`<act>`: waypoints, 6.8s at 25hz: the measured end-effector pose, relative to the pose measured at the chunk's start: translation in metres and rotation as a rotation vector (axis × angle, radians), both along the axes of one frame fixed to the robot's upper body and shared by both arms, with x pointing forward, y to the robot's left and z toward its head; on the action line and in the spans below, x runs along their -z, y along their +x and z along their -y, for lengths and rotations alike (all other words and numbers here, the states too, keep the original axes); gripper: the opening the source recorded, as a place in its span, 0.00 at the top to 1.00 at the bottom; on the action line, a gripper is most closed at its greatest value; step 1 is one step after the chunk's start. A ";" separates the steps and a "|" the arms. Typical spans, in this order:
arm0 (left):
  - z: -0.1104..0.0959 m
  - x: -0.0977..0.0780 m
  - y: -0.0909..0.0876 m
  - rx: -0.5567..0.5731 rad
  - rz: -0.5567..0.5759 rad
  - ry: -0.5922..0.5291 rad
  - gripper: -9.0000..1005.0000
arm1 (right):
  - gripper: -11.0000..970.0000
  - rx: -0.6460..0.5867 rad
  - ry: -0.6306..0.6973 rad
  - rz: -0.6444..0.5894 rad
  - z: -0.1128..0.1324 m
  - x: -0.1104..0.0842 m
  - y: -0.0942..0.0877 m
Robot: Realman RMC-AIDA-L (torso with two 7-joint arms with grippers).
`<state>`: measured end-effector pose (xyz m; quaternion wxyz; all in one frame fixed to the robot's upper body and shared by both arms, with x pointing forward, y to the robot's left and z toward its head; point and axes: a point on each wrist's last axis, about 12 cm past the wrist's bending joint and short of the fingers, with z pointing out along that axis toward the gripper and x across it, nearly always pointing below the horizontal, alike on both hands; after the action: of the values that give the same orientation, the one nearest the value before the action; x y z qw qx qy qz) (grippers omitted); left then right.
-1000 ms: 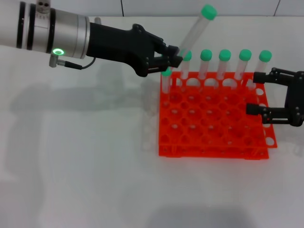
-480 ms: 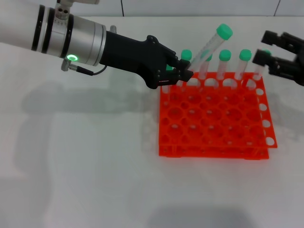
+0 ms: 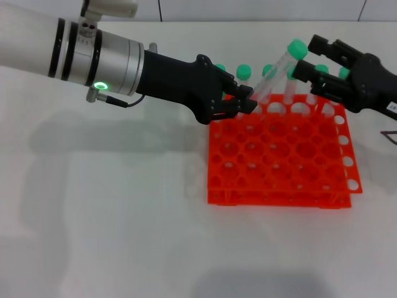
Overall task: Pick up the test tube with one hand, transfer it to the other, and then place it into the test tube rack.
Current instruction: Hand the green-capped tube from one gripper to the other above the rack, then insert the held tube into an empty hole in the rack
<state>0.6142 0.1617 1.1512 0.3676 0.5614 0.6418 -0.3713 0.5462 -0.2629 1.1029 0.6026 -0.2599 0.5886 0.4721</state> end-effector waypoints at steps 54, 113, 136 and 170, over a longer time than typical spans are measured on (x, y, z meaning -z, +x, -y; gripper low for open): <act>0.003 0.005 -0.002 -0.005 0.004 -0.004 0.76 | 0.72 0.015 0.024 0.072 -0.026 0.005 0.004; -0.161 0.071 -0.151 -0.572 -0.025 -0.175 0.12 | 0.73 -0.033 -0.234 0.063 -0.059 -0.017 0.058; -0.160 0.076 -0.152 -0.555 -0.032 -0.141 0.12 | 0.73 0.016 -0.305 0.030 -0.059 0.006 0.053; -0.153 0.075 -0.142 -0.528 -0.031 -0.147 0.11 | 0.69 -0.034 -0.412 0.002 -0.069 0.016 0.053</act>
<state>0.4724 0.3152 1.0762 0.4815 0.3407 0.7428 -0.3168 0.5988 -0.1939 1.0867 0.5294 -0.3879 0.6675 0.3516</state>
